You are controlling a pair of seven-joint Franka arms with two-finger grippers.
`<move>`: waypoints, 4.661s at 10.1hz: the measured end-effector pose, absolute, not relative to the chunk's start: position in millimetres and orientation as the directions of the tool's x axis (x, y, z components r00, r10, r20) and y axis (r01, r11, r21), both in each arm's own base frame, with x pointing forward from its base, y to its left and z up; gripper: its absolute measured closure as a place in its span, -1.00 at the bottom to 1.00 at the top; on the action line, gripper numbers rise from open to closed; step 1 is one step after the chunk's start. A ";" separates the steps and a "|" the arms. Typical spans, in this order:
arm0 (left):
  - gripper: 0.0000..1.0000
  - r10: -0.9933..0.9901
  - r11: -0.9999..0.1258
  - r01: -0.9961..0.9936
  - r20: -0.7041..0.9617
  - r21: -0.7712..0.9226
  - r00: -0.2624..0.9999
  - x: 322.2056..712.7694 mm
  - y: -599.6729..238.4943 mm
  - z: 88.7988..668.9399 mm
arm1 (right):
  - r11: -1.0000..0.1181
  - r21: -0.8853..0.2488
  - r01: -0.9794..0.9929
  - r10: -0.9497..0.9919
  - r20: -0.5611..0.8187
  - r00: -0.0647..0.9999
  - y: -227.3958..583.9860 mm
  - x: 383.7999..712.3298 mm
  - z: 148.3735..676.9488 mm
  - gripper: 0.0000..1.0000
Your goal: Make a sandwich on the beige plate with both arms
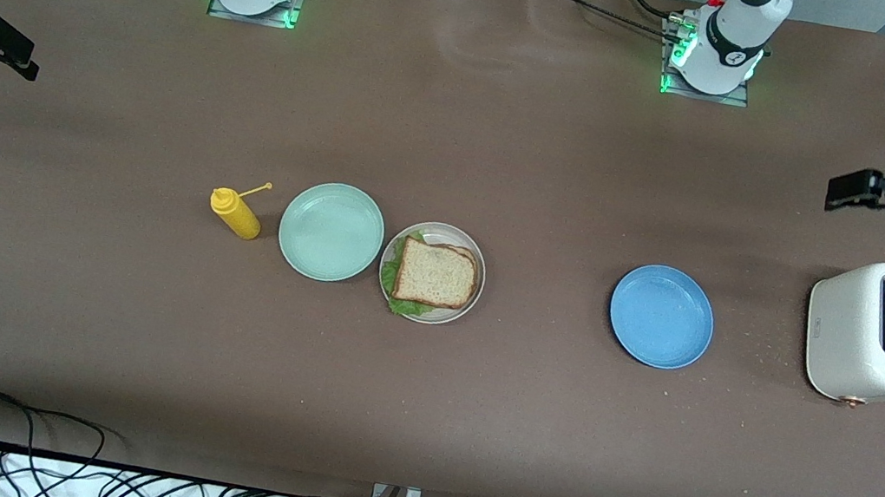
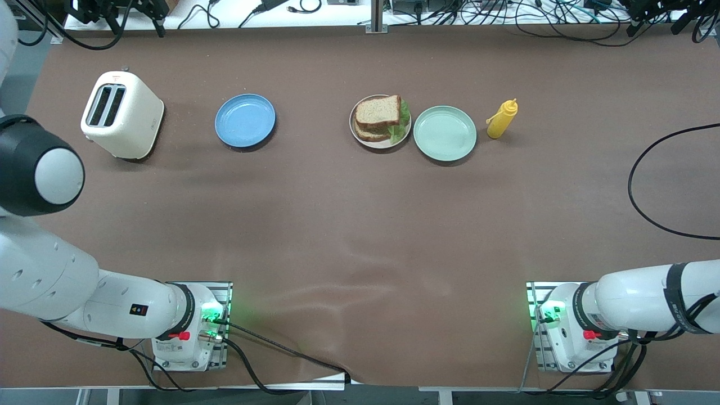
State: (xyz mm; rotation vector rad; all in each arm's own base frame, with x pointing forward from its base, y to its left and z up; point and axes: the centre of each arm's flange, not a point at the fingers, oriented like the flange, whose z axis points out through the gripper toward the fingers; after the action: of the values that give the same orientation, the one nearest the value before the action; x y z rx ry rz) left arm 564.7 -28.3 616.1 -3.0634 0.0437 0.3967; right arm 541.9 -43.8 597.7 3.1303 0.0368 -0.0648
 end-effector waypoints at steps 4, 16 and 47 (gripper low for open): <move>-1.00 -0.053 -0.998 -0.064 -0.286 -0.030 0.957 546.0 -20.1 612.9 | -1.000 0.010 0.023 0.023 -0.041 0.999 -44.2 541.9 597.8 -1.00; -1.00 -0.034 -0.999 -0.043 -0.255 -0.031 0.966 547.4 -18.4 593.4 | -1.000 0.011 0.007 0.006 -0.040 0.999 -53.3 541.3 598.1 -1.00; -1.00 -0.002 -0.999 -0.009 -0.207 -0.031 0.978 553.6 0.0 606.2 | -1.000 0.014 0.004 0.004 -0.002 1.000 -55.0 543.3 615.0 -1.00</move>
State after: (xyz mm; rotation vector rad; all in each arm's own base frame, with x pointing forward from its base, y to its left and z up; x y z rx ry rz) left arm 553.6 0.0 606.2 -3.0929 0.0084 0.3237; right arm 543.3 -55.0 615.0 3.1274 0.0069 -0.0037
